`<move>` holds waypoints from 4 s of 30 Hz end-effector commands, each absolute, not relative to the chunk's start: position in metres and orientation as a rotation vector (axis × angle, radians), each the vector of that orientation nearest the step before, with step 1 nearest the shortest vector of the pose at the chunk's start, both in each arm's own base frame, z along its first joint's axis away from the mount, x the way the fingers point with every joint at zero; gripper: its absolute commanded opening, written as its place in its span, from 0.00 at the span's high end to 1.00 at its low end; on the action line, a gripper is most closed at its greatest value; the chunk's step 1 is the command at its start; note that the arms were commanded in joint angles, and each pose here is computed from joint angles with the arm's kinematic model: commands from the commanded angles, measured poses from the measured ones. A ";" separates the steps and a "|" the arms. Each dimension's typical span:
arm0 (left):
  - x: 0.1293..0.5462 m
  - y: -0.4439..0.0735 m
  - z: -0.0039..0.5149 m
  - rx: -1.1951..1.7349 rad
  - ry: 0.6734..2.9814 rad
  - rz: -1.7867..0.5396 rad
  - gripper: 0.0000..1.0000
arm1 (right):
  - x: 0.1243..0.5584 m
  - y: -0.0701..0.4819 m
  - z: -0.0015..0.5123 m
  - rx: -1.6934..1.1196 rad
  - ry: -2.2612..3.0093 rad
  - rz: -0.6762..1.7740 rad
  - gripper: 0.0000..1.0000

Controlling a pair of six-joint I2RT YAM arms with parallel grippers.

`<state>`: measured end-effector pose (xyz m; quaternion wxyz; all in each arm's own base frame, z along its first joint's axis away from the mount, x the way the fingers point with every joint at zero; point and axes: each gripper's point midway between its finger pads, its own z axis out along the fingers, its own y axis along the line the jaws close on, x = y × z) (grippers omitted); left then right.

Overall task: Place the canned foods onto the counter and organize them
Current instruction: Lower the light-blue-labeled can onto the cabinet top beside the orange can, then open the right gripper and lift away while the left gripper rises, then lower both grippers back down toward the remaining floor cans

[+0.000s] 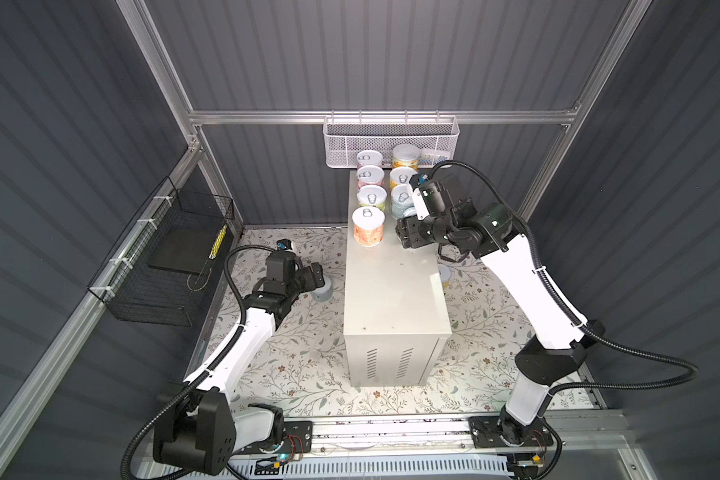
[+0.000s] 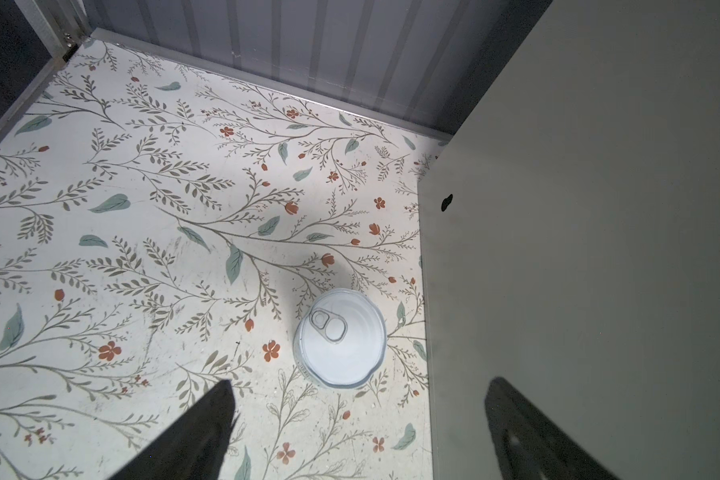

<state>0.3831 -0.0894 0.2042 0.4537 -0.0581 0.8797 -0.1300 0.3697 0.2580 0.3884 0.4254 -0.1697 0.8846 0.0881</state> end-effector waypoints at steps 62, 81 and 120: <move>0.383 -0.091 0.226 -0.126 2.127 -0.346 0.06 | 0.342 0.242 0.398 -0.375 2.104 0.393 0.46; 0.366 -0.126 0.381 0.087 1.916 -0.416 0.06 | 0.303 0.218 0.428 -0.336 1.973 0.508 0.45; 0.389 -0.203 0.387 0.229 1.891 -0.484 0.08 | 0.315 0.177 0.399 -0.236 2.011 0.385 0.44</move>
